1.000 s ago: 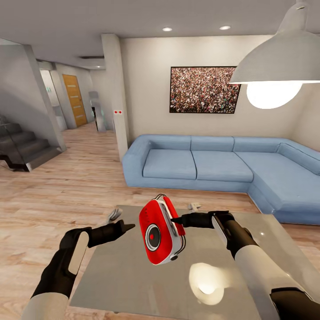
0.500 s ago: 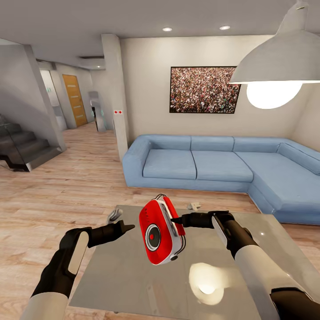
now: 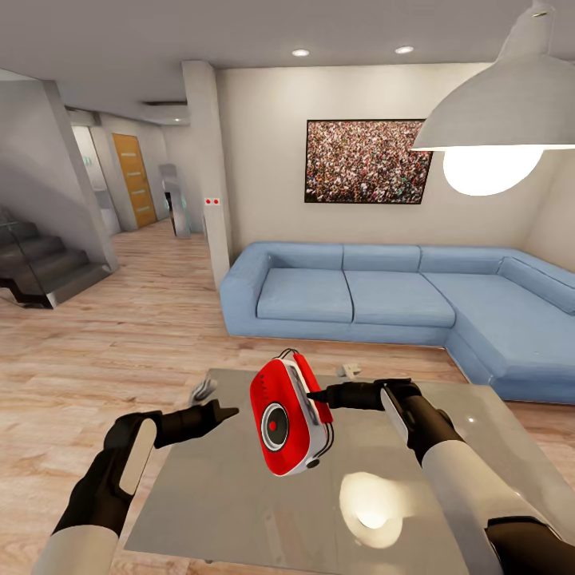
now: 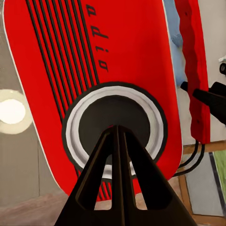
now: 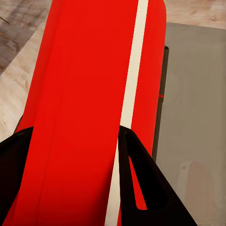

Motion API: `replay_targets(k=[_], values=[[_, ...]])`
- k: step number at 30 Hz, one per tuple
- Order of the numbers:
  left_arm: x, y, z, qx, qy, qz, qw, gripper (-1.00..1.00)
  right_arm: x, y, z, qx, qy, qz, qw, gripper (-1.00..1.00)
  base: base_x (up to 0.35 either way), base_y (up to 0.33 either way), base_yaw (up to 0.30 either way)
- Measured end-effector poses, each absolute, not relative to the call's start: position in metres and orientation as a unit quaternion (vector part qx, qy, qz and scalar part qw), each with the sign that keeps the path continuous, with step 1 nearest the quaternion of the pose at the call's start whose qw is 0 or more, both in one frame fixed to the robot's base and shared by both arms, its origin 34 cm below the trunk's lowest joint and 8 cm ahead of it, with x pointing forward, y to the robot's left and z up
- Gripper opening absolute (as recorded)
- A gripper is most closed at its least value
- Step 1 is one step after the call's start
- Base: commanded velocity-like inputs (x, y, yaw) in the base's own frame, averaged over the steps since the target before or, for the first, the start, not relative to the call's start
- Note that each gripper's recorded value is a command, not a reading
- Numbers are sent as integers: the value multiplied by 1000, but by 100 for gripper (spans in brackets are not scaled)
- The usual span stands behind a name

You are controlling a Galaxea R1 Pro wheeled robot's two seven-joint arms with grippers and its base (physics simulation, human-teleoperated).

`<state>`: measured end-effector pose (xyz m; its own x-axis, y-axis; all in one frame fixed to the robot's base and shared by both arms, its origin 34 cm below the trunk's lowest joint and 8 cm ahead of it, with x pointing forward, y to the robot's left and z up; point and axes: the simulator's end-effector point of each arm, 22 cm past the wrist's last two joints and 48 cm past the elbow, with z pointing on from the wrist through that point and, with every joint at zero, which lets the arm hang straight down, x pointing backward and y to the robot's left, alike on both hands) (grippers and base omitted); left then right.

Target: Turn on the radio receiver that's on the table in the living room.

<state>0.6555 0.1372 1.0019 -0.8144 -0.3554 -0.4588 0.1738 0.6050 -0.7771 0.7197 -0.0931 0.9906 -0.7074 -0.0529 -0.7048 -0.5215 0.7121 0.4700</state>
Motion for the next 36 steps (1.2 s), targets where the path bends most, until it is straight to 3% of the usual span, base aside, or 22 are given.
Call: replay_targets(k=[36], values=[[659, 132, 991, -51, 855, -431, 284, -100, 720, -94, 991, -167, 859, 340, 344, -100, 0, 0, 0]])
